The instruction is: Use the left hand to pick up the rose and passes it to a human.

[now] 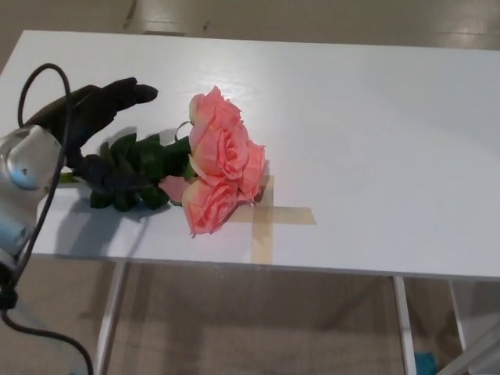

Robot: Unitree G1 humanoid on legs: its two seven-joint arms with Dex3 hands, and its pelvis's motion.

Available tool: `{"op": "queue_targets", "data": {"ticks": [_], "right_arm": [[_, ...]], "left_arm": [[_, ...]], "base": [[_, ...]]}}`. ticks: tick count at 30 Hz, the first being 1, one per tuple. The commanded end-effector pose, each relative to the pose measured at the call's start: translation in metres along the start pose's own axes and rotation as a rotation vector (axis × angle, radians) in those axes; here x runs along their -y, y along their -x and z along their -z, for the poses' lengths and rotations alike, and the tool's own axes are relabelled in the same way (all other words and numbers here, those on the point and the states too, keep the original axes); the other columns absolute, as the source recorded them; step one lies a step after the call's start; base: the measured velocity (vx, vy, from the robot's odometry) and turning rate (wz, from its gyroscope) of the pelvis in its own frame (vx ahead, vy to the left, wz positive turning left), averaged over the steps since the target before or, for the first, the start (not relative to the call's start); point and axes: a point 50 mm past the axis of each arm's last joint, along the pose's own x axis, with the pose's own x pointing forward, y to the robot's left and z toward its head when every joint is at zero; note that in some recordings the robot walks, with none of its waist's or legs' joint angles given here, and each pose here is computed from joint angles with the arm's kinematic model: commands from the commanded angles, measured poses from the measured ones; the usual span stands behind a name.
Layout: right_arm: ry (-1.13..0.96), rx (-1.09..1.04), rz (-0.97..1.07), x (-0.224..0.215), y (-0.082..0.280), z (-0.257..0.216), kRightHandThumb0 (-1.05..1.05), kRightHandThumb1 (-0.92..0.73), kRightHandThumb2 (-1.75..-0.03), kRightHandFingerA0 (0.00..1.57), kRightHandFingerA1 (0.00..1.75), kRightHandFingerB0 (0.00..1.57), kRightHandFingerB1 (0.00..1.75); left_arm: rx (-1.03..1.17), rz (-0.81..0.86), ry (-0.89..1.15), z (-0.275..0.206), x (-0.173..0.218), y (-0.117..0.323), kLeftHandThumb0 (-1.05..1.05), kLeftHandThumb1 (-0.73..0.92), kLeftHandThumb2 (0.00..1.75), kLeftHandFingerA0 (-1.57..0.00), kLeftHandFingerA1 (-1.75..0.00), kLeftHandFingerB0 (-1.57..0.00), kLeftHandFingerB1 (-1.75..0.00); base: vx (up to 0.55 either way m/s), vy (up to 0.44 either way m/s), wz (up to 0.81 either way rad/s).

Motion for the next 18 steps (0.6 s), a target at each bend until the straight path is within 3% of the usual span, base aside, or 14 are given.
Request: {"op": "queue_targets", "data": {"ticks": [1,11,12,13,15,16,18], "right_arm": [[-0.002,-0.011,-0.006,0.001,0.000,0.003,-0.32,-0.65,-0.59,0.70,0.43,0.56,0.38],[0.001,-0.001,-0.010,0.000,0.000,0.000,-0.33,-0.65,-0.58,0.71,0.43,0.56,0.38],[0.004,0.000,-0.012,0.000,0.000,0.000,-0.32,-0.65,-0.58,0.70,0.43,0.56,0.38],[0.004,0.000,-0.013,0.000,0.000,0.000,-0.33,-0.65,-0.58,0.71,0.43,0.56,0.38],[0.004,0.000,-0.013,0.000,0.000,0.000,-0.33,-0.65,-0.58,0.71,0.43,0.56,0.38],[0.005,0.001,-0.014,0.000,0.000,0.000,-0.32,-0.65,-0.59,0.71,0.43,0.56,0.38],[0.010,0.003,-0.015,0.001,0.000,0.001,-0.32,-0.66,-0.59,0.71,0.43,0.56,0.38]], "left_arm": [[-0.024,0.011,-0.056,-0.001,0.007,-0.006,-0.53,0.40,0.56,-0.06,-0.20,-0.13,-0.27],[-0.094,0.055,-0.055,0.008,0.021,-0.015,-0.49,0.42,0.55,-0.06,-0.22,-0.12,-0.27],[-0.107,0.059,-0.052,0.011,0.023,-0.016,-0.53,0.37,0.66,-0.07,-0.22,-0.10,-0.31],[-0.114,0.060,-0.053,0.013,0.025,-0.016,-0.50,0.44,0.53,-0.04,-0.25,-0.12,-0.28],[-0.116,0.060,-0.054,0.014,0.026,-0.017,-0.50,0.44,0.53,-0.04,-0.25,-0.12,-0.28],[-0.123,0.060,-0.056,0.016,0.028,-0.017,-0.51,0.34,0.71,-0.02,-0.24,-0.11,-0.38],[-0.137,0.062,-0.059,0.019,0.033,-0.018,-0.51,0.34,0.71,-0.01,-0.24,-0.11,-0.38]], "base": [[0.00,0.000,0.00],[0.00,0.000,0.00],[0.00,0.000,0.00],[0.00,0.000,0.00],[0.00,0.000,0.00],[0.00,0.000,0.00],[0.00,0.000,0.00]]}}
